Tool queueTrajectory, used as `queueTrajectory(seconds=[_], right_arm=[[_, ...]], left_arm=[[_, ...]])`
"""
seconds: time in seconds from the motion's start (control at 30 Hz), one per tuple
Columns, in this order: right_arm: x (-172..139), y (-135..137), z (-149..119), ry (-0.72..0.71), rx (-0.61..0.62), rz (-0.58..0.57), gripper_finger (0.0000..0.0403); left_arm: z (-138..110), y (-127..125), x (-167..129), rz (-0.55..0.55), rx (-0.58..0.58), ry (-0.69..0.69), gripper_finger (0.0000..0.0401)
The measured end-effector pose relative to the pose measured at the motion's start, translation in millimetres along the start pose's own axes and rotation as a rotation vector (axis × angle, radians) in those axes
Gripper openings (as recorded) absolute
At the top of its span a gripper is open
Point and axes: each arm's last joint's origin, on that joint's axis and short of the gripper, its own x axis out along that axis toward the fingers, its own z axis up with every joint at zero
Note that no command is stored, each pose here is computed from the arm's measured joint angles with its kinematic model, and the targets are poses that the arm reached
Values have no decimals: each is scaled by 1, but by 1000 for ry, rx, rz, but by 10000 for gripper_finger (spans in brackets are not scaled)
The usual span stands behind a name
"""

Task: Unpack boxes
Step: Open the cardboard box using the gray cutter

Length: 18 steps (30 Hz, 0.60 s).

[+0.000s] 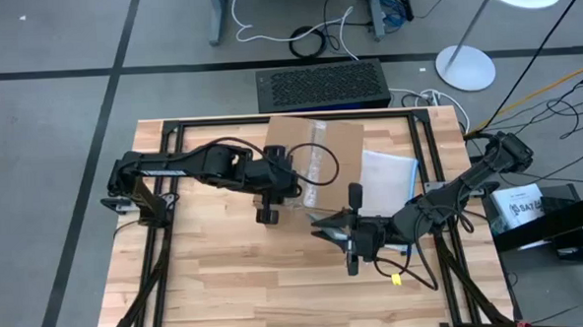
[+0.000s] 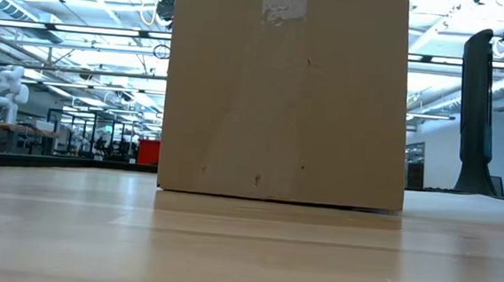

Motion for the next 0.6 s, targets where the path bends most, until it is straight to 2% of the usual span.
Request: queueTrajectory(seconds=[0.2, 0.6], right_arm=[[2, -2, -1, -3, 13, 5, 65], [17, 0, -14, 30, 10, 27, 65]], left_arm=[[-3, -3, 18, -8, 5, 32, 89], [-4, -4, 20, -23, 7, 37, 89]])
